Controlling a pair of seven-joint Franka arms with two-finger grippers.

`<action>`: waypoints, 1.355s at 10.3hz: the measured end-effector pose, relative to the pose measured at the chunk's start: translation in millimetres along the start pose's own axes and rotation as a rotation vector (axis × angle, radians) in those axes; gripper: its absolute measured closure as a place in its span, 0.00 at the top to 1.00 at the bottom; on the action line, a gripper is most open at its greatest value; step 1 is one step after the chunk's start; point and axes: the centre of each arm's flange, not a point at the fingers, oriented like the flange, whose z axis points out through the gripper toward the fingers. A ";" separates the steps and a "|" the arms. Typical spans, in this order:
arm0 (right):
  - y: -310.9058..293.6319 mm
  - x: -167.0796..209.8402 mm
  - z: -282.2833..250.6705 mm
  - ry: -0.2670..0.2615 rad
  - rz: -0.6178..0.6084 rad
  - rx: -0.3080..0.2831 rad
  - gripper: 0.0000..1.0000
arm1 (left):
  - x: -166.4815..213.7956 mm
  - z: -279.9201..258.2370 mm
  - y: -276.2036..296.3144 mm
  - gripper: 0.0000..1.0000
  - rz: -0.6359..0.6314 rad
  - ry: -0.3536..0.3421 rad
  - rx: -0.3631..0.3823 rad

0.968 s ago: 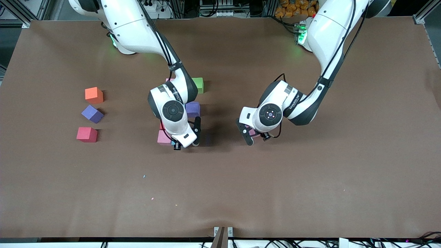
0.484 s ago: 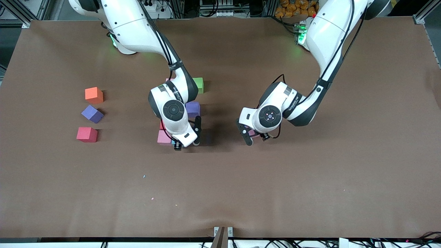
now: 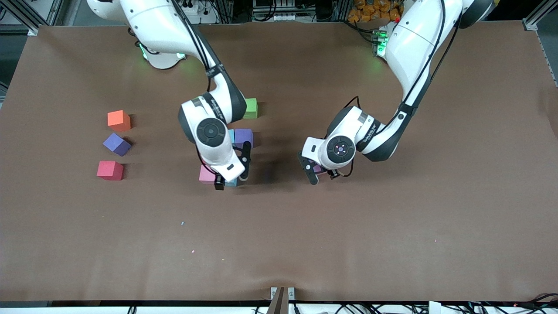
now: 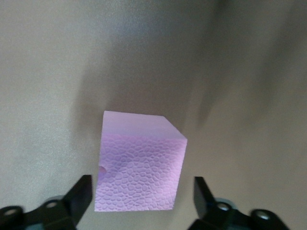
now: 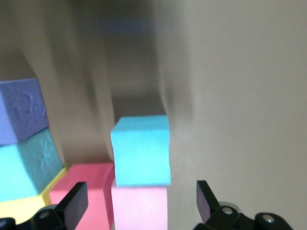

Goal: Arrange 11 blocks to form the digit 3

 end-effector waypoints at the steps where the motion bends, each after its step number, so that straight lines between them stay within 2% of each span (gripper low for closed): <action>1: 12.4 -21.3 -8.2 0.004 0.042 0.001 1.00 | 0.2 1.8 -0.5 0.73 0.016 -0.001 -0.002; 2: 31.8 -54.2 -12.5 0.011 0.099 0.000 1.00 | 0.8 0.0 -2.0 0.59 0.034 0.003 -0.001; 4: 72.0 -133.9 -18.0 0.025 0.228 -0.006 1.00 | 8.3 -3.4 -6.4 0.55 0.063 0.024 0.006; 8: 116.6 -256.7 -69.6 0.056 0.497 -0.026 1.00 | 45.7 -11.4 -12.9 0.54 0.078 0.131 0.007; 10: 120.3 -315.3 -96.9 0.047 0.650 -0.021 1.00 | 72.6 -8.5 4.8 0.54 0.139 0.181 -0.017; 12: 116.8 -376.0 -117.1 0.025 0.789 -0.026 1.00 | 99.2 -3.7 24.3 0.54 0.252 0.256 -0.014; 14: 111.4 -402.2 -129.1 0.022 0.885 -0.024 1.00 | 122.5 0.5 46.9 0.54 0.327 0.320 0.007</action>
